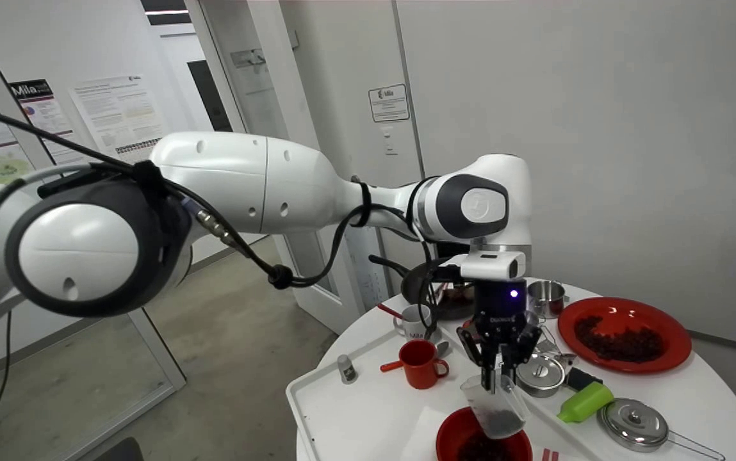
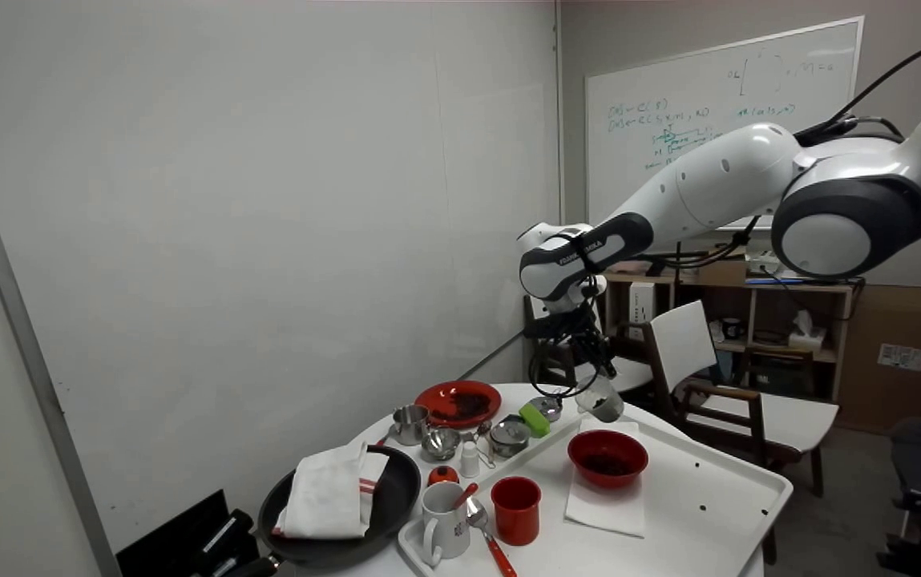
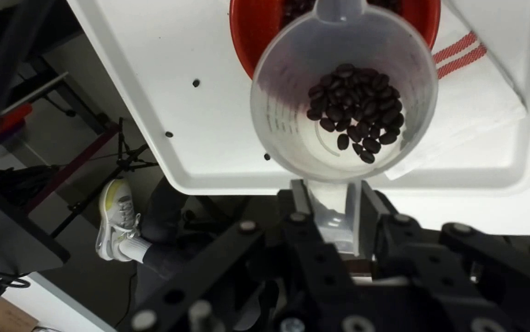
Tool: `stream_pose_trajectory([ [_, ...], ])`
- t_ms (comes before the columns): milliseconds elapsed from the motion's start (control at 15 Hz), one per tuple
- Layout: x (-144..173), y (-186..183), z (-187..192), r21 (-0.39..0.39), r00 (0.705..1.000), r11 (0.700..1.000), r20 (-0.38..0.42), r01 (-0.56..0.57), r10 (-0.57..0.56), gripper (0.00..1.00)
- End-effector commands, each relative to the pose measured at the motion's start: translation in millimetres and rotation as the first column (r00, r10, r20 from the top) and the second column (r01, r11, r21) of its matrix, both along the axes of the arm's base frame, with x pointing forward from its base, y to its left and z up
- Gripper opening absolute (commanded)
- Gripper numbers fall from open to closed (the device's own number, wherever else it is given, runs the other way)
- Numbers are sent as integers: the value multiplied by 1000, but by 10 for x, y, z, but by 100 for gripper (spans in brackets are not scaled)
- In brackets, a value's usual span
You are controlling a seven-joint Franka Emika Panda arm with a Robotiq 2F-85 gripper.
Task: Pour some of the contents from the jug into the red bowl, pour the contents in the red cup into the red bowl then pour some of the contents from the jug into the red bowl
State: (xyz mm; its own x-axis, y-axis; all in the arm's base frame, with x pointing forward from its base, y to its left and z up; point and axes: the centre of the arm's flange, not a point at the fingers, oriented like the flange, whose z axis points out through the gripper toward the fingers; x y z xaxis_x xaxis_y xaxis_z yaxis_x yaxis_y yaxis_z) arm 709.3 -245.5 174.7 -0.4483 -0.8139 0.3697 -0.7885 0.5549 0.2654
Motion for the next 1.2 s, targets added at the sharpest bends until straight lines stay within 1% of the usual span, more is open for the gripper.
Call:
stream_pose_trajectory([
  [0, 3, 120, 82, -99, 996, 994, -60, 53, -59, 11],
  [267, -16, 221, 85, -191, 986, 977, -118, 98, -122, 11],
  [600, -29, 362, 78, -304, 967, 942, -165, 140, -196, 11],
  [800, -39, 448, 65, -370, 954, 917, -191, 149, -232, 11],
  [1133, -57, 548, 18, -480, 933, 864, -220, 151, -285, 11],
])
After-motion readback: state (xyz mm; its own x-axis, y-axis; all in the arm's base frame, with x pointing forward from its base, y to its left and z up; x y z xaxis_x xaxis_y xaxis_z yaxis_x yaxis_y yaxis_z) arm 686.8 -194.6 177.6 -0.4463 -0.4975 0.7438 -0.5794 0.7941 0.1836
